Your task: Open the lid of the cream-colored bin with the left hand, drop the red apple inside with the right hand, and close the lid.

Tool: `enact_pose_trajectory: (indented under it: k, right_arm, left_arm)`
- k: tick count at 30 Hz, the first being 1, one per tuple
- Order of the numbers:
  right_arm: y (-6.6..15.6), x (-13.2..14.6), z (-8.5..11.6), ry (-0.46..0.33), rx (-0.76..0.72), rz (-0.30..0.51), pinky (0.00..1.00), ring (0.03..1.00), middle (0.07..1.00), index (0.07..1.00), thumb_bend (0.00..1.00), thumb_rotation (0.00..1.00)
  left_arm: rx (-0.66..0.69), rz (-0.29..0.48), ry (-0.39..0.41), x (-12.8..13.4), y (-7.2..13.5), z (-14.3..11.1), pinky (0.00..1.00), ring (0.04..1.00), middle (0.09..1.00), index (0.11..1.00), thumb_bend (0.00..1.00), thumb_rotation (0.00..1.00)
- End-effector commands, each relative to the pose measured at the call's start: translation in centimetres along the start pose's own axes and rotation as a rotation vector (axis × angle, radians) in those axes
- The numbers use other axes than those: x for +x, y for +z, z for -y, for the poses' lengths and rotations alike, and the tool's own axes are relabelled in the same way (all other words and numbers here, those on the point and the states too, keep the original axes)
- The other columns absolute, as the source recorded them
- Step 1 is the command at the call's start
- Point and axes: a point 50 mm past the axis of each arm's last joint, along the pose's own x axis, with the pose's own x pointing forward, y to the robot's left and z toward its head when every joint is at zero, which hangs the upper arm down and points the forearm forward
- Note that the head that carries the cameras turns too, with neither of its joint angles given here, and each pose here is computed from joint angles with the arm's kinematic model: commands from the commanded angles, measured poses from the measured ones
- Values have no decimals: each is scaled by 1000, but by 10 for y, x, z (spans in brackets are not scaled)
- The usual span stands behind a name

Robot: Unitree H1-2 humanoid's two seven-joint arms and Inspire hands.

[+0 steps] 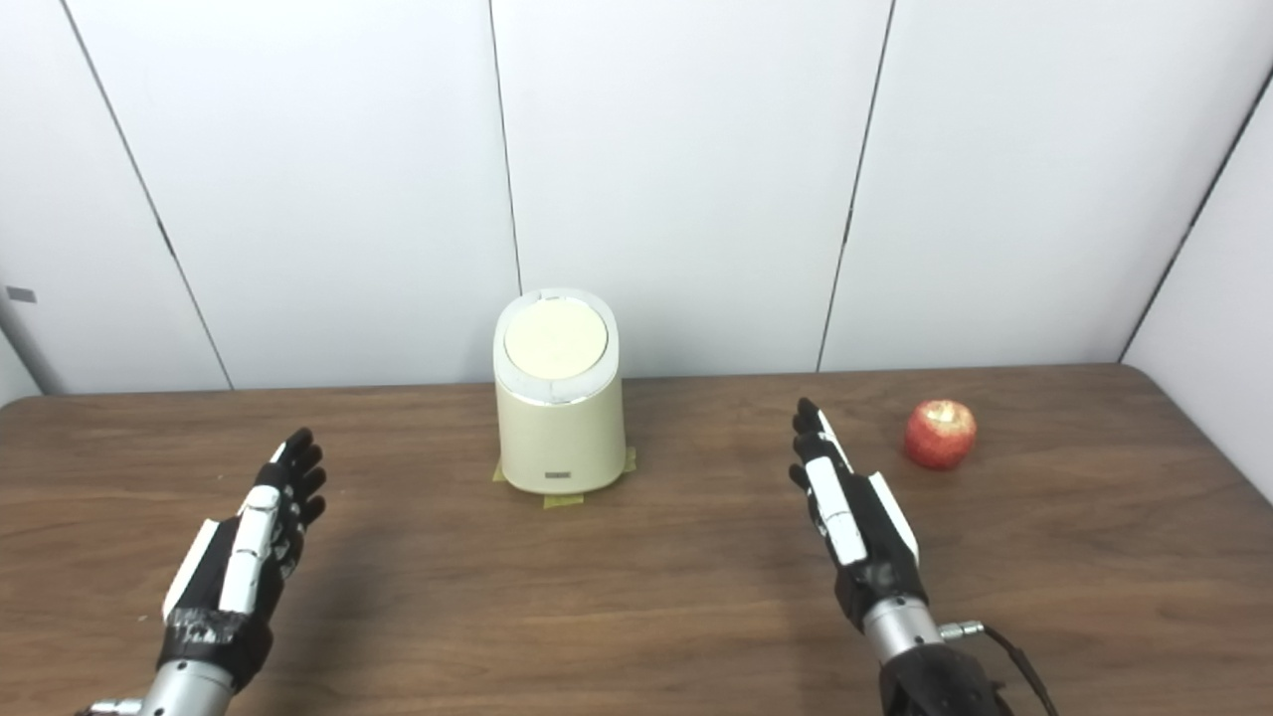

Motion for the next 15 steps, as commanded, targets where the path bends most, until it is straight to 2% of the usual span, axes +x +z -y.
enact_pose_trajectory:
  k: [1, 15]
  right_arm:
    - [20, 6, 0, -13, 5, 77, 967, 1000, 1000, 1000, 663, 988]
    - [21, 7, 0, -18, 4, 66, 967, 1000, 1000, 1000, 648, 991]
  left_arm:
    - [4, 87, 7, 6, 17, 1, 1000, 1000, 1000, 1000, 470, 1000]
    - [32, 70, 33, 8, 17, -1, 1000, 1000, 1000, 1000, 442, 1000]
